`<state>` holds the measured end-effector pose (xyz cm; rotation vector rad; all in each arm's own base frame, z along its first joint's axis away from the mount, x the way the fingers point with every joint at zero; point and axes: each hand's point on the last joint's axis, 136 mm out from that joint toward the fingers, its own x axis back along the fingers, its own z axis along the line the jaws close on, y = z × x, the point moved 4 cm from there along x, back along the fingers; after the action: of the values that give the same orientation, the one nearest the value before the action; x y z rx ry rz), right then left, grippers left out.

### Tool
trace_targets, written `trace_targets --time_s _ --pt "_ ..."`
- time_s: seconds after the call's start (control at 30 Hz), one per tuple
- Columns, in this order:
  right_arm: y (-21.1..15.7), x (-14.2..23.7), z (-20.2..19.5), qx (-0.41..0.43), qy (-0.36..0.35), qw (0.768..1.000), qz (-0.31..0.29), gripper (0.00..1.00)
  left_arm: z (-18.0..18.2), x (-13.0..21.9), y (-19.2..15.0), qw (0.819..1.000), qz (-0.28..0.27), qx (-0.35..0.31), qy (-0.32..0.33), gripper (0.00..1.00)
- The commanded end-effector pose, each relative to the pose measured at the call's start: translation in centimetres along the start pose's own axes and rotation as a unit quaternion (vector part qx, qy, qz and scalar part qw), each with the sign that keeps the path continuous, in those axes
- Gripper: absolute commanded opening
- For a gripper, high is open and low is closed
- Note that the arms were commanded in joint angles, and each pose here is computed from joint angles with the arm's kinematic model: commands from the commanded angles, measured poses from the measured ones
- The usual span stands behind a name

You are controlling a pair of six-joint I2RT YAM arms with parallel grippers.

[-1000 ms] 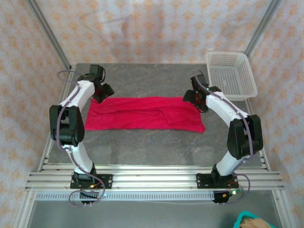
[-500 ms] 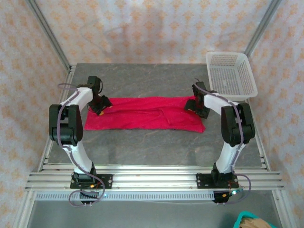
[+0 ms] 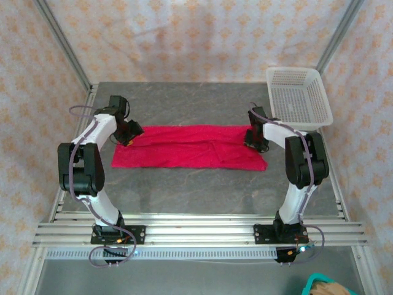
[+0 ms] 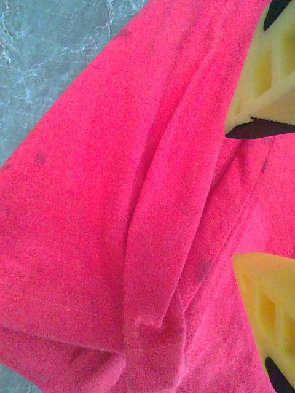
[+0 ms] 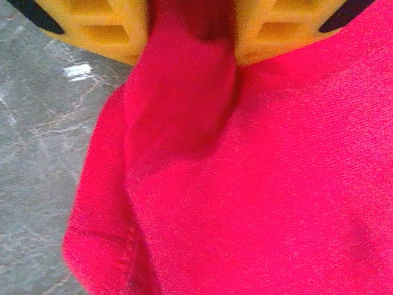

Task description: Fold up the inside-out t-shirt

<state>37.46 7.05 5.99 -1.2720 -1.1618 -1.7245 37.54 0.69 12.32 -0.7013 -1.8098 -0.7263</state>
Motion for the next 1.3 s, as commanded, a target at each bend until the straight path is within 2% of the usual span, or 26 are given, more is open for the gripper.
trace_targets --time_s 0.0,0.2,0.37,0.53,0.77,0.97,1.13,1.27 --pt "-1.5 -1.8 1.8 0.012 0.028 0.999 0.034 0.25 0.4 0.7 -0.3 1.0 0.001 -0.004 -0.003 0.53" --pt "-1.6 0.6 0.7 0.017 0.009 1.0 0.016 0.0 0.7 0.6 -1.8 1.0 0.008 0.002 -0.018 0.53" --pt "-1.0 5.8 -0.8 0.022 -0.001 0.999 -0.031 0.0 -0.2 0.0 -3.4 0.999 0.013 0.003 -0.041 0.52" --pt "-0.4 11.5 -1.8 0.029 0.004 0.997 -0.077 0.0 -1.0 0.4 -2.6 0.999 0.011 0.0 -0.05 0.52" --pt "-0.2 16.9 -1.0 0.038 0.044 0.994 -0.097 0.0 -0.8 1.8 -0.9 0.997 -0.002 0.018 -0.074 0.52" --pt "-0.8 21.0 3.4 0.046 0.137 0.982 -0.121 0.0 1.1 2.4 0.0 0.996 -0.007 0.051 -0.078 0.52" --pt "-1.9 23.4 9.6 0.084 0.202 0.967 -0.133 0.0 3.6 2.6 0.7 0.986 -0.014 0.121 -0.11 0.51" --pt "-2.8 24.2 14.5 0.118 0.236 0.956 -0.132 0.0 4.3 3.2 1.0 0.984 -0.019 0.134 -0.114 0.51"
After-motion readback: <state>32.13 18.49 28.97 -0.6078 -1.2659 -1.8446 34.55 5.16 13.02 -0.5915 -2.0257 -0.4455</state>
